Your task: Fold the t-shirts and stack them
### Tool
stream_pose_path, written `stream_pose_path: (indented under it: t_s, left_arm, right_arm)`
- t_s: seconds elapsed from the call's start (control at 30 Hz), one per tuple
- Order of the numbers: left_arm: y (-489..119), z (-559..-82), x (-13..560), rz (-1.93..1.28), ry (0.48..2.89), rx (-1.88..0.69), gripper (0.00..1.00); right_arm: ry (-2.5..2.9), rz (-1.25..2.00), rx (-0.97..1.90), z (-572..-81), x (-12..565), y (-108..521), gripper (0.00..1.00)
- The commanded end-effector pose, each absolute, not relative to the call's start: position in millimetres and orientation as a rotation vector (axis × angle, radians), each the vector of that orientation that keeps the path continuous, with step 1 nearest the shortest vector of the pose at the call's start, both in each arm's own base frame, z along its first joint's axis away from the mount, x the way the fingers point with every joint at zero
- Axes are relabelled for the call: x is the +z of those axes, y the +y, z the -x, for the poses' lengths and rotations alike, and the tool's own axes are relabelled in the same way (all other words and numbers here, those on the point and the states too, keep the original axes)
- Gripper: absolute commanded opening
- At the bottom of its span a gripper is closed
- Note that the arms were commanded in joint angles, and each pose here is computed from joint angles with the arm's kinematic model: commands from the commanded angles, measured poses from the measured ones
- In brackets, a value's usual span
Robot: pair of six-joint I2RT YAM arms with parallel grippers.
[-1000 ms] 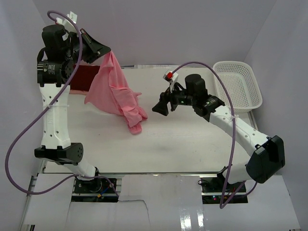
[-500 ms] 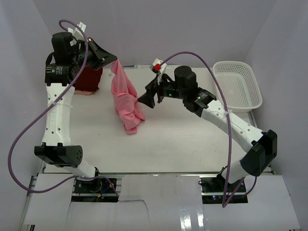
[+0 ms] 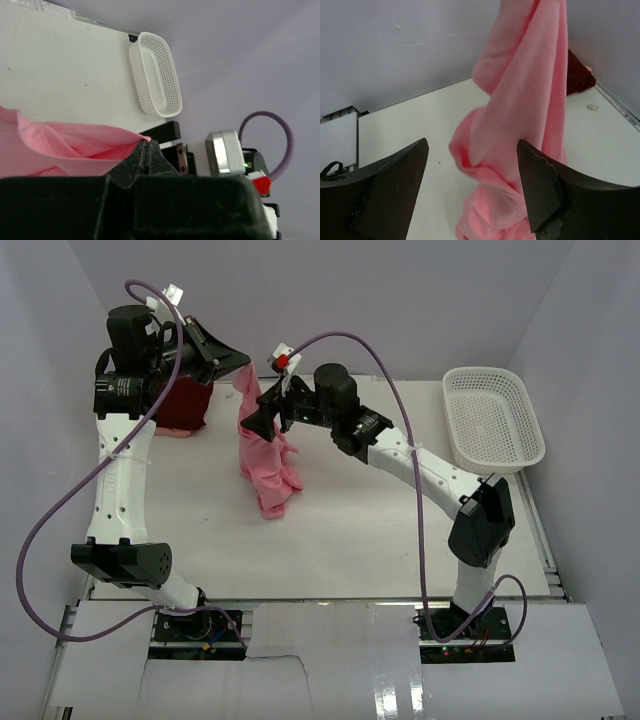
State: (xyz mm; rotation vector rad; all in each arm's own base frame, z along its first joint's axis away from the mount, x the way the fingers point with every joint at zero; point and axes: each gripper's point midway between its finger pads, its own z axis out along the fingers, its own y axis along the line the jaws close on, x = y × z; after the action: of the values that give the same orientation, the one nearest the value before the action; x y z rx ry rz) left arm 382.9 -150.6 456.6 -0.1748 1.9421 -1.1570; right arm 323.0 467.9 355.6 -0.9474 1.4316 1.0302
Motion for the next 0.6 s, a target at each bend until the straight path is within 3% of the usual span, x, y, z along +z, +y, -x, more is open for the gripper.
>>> stream_pose_path:
  t_s: [0.0, 0.07, 0.13, 0.17, 0.23, 0.3, 0.33, 0.57]
  left_arm:
    - [-162, -350, 488, 0.09, 1.877, -1.257, 0.02]
    - [-168, -341, 487, 0.075, 1.885, -1.303, 0.02]
    - [-172, -336, 490, 0.068, 1.876, -1.337, 0.03]
    - [-172, -333, 492, 0.059, 1.87, -1.347, 0.04]
    - [-173, -332, 493, 0.046, 1.866, -1.342, 0.13]
    - [-172, -332, 494, 0.029, 1.854, -1.319, 0.22]
    - [-170, -333, 494, 0.028, 1.848, -1.306, 0.33]
    - [-127, -353, 503, 0.214, 1.723, -1.04, 0.68]
  right_arm:
    - [1.29, 0.891, 1.055, -333, 402, 483, 0.77]
    - [1.25, 0.878, 1.069, -336, 421, 488, 0.75]
    - [1.272, 0.88, 1.073, -344, 414, 498, 0.6]
    - [1.257, 0.865, 1.078, -345, 425, 498, 0.34]
    - [1.282, 0.85, 1.066, -349, 424, 497, 0.12]
    - [1.287, 0.823, 1.03, -348, 429, 486, 0.08]
    - [1.281, 0.808, 1.014, -347, 433, 480, 0.08]
    - [1.309, 0.688, 0.836, -357, 463, 402, 0.08]
